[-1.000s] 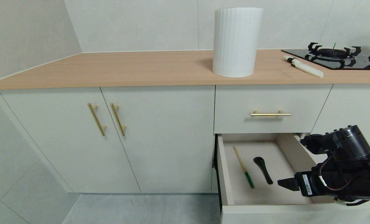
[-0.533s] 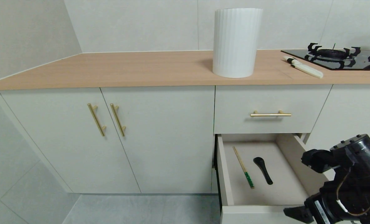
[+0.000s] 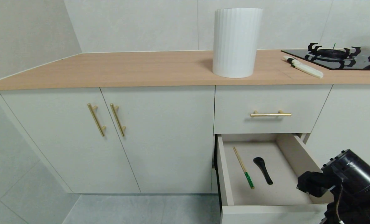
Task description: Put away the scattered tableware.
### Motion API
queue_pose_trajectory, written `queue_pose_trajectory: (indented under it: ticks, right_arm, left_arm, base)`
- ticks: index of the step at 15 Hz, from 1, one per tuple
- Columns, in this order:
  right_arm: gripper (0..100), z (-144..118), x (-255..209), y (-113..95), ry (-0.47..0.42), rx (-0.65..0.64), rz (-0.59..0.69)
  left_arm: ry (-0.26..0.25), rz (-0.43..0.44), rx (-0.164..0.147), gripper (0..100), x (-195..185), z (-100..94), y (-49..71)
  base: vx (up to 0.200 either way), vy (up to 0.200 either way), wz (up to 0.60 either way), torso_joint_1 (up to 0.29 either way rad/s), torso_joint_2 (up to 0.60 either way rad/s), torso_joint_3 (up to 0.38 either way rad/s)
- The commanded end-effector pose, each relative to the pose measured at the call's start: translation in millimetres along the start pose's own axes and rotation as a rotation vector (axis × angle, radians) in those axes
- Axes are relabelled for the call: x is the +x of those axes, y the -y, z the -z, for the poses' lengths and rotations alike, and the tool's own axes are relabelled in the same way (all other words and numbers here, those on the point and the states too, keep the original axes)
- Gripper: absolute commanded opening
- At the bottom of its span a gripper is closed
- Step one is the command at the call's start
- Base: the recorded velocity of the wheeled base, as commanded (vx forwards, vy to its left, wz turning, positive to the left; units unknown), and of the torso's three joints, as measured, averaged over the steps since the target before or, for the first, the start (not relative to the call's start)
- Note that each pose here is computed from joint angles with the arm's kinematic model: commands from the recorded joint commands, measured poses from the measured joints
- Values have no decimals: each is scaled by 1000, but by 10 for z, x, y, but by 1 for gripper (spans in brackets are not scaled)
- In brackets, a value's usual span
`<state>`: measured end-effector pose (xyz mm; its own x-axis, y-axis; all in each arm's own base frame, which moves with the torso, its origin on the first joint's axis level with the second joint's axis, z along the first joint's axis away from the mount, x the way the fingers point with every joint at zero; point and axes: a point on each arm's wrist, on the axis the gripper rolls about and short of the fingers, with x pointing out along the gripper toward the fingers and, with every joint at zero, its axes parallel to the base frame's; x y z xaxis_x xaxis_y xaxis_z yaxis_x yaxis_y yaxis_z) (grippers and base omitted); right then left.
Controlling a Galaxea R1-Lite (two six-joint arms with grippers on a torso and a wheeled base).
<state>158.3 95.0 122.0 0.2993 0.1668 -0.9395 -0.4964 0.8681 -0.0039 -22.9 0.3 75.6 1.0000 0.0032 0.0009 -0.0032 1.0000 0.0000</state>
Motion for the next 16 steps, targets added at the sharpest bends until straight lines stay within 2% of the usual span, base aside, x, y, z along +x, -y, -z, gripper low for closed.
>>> queue_pose_trajectory:
  ticks: [1, 6, 9, 16]
  right_arm:
    - [100, -58, 220, -4, -95, 7, 11]
    - [100, -270, 427, 15, -130, 169, 120]
    - [100, -344, 467, 20, -125, 203, 138]
    - [100, -550, 630, 43, 18, 327, 200]
  left_arm:
    - [-1, 0, 0, 100, 1, 1, 0]
    - [-1, 0, 0, 100, 1, 1, 0]
    - [-1, 0, 0, 100, 1, 1, 0]
    - [-1, 0, 0, 100, 1, 1, 0]
  base:
    - [0, 0, 0, 0, 0, 0]
    - [0, 0, 0, 0, 0, 0]
    - [0, 0, 0, 0, 0, 0]
    - [0, 0, 0, 0, 0, 0]
